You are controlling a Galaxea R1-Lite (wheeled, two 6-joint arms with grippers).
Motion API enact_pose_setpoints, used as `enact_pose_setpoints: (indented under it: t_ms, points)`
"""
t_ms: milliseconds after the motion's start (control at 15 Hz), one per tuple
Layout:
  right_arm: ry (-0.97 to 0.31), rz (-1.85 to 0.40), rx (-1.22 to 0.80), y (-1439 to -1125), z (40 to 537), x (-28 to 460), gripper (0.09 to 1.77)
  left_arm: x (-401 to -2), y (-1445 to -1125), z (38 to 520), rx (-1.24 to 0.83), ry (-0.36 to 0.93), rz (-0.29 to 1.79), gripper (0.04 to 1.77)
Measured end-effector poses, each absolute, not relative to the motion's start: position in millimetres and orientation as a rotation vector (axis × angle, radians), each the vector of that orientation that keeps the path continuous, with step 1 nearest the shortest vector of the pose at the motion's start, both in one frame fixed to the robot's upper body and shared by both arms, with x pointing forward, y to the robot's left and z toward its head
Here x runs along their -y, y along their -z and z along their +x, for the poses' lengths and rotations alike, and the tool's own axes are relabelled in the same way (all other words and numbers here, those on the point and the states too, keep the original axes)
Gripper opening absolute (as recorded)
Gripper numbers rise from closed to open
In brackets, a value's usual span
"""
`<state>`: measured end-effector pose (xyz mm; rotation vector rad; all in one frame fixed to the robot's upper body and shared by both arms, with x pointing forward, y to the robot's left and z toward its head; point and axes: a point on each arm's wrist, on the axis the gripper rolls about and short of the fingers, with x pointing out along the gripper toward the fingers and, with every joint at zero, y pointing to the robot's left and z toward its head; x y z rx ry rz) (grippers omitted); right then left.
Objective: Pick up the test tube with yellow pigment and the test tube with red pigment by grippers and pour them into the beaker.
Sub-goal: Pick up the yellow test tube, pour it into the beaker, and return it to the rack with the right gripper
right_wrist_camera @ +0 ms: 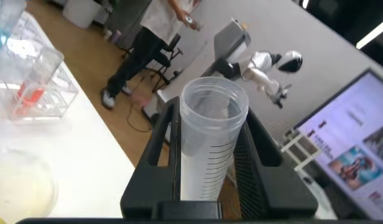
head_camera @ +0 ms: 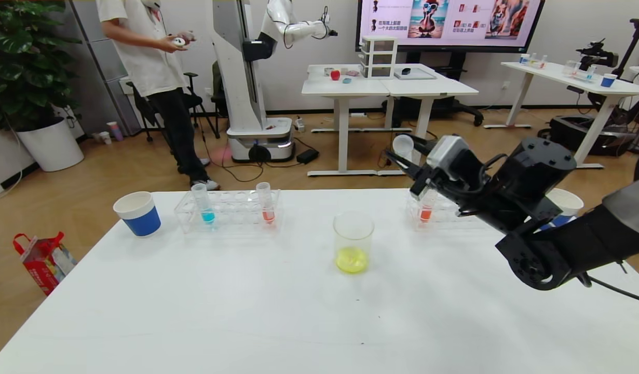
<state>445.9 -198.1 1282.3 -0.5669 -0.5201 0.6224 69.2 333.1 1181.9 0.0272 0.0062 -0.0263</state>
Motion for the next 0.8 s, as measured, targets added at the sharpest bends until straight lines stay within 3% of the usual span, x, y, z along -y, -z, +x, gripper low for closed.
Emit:
enact_pose_setpoints:
  t_ms: [400,600,800]
  points:
    - [-0.416,-0.088,0.216,-1293.4,421.9,210.4,0.50,-333.1,-1181.9,69.2,-0.006,0.026,0.027,1.75]
    - [-0.334,-0.004,0.051,-1293.8,416.5,243.6,0.50,-333.1,-1181.9,69.2,-0.006,0.026,0.027,1.75]
    - [-0.217,0.010,0.031,-1309.3,419.0,291.1,0.50,-333.1,-1181.9,69.2,-0.006,0.026,0.027,1.75]
